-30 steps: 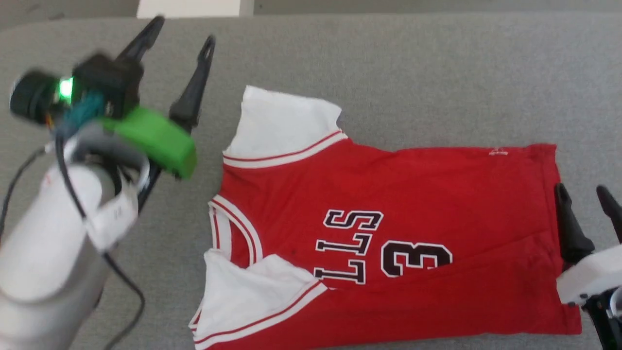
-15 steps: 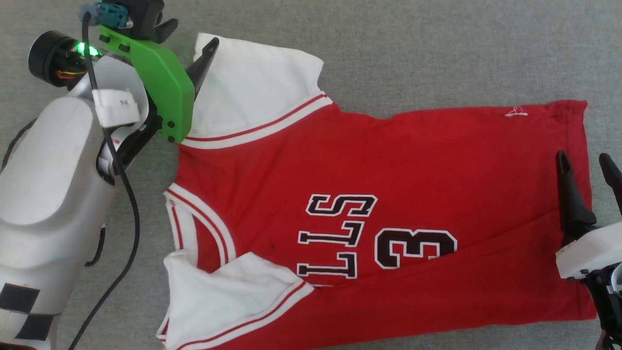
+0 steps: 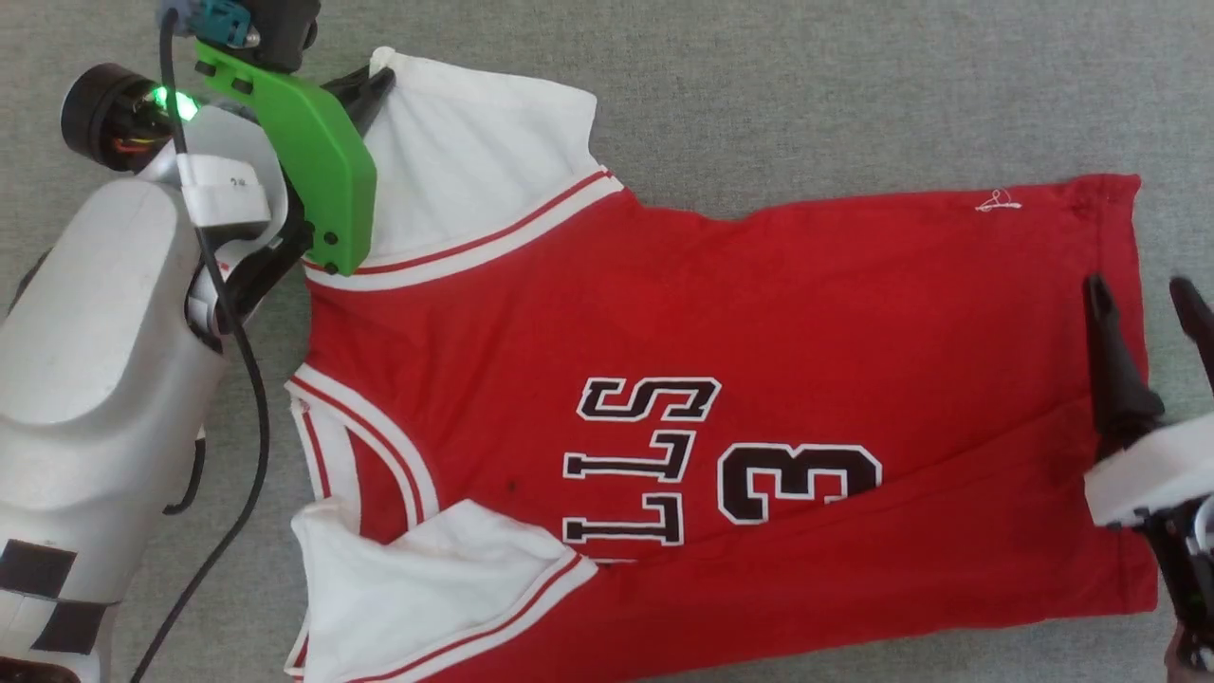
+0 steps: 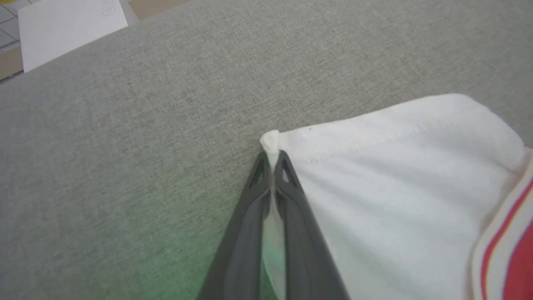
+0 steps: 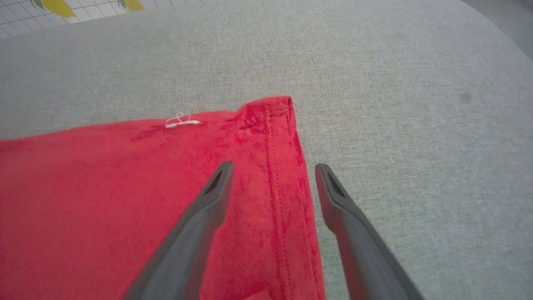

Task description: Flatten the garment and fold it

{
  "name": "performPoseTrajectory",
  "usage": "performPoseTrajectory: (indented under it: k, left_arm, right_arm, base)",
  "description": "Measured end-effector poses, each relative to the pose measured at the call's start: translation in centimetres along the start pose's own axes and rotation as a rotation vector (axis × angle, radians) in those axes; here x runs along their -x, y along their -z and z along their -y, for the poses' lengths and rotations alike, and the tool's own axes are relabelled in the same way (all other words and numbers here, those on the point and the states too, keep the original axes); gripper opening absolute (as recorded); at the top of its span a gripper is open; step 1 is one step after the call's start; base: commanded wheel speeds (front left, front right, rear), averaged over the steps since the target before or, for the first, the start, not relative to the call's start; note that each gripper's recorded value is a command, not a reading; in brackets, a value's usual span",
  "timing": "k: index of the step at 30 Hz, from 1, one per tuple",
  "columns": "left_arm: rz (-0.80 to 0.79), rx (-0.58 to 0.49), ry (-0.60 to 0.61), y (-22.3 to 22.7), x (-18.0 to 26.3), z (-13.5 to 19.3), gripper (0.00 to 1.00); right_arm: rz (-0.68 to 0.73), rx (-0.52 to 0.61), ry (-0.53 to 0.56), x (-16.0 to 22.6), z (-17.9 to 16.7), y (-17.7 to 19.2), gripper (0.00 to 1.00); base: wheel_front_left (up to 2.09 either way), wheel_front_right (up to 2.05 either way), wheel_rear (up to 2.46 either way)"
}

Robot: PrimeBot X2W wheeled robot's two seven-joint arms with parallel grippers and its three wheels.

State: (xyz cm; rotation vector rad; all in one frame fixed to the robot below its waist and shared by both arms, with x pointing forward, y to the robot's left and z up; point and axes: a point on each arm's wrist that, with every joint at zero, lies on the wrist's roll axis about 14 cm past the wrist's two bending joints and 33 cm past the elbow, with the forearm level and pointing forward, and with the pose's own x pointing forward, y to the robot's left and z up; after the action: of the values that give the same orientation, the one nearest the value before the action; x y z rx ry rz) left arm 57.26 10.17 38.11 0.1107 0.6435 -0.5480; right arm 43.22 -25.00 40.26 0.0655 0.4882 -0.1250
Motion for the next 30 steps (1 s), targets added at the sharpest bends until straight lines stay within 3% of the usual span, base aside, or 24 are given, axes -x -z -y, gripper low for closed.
performPoseTrajectory:
  k: [6,9,13,18,24,25,26,27,28,30]
  left_arm:
    - [0.029,-0.009,-0.021,-0.7,1.3,-0.1,0.0]
    - [0.041,-0.014,-0.025,-1.1,1.9,-0.1,0.0]
    - [0.051,-0.011,-0.029,-1.1,2.4,0.1,0.0]
    - [0.043,-0.001,-0.037,-0.3,2.7,-0.2,0.0]
    - [0.021,0.007,-0.042,0.8,2.5,-0.5,0.0]
    - [0.019,0.008,-0.042,0.9,2.4,-0.5,0.0]
    - [0.016,0.009,-0.042,1.0,2.4,-0.6,0.0]
    - [0.014,0.01,-0.042,1.1,2.3,-0.6,0.0]
    - [0.015,0.011,-0.041,1.1,2.3,-0.6,0.0]
    - [0.021,0.012,-0.042,1.1,2.2,-0.7,0.0]
  right_arm:
    - [0.189,0.078,-0.091,-1.0,-2.0,-8.0,1.0]
    - [0.196,0.034,-0.13,-2.1,-2.7,-10.3,1.0]
    - [0.053,0.054,-0.117,-3.8,-1.8,-9.1,1.0]
    - [-0.26,0.071,-0.056,-4.9,0.7,-3.8,1.0]
    - [-0.345,0.057,-0.058,-5.3,0.5,-1.4,1.0]
    - [-0.363,0.053,-0.058,-5.3,0.5,-0.9,0.91]
    - [-0.384,0.05,-0.059,-5.3,0.4,-0.3,0.46]
    - [-0.391,0.049,-0.06,-5.4,0.4,-0.1,0.31]
    - [-0.394,0.051,-0.059,-5.5,0.3,0.0,0.0]
    - [-0.4,0.053,-0.059,-5.7,0.3,0.3,0.0]
  base:
    - [0.0,0.0,0.0]
    - [0.0,0.0,0.0]
    - [0.0,0.0,0.0]
    - [0.0,0.0,0.0]
    - [0.0,0.0,0.0]
    - [0.0,0.0,0.0]
    - [0.0,0.0,0.0]
    - [0.0,0.0,0.0]
    - [0.0,0.0,0.0]
    - [0.0,0.0,0.0]
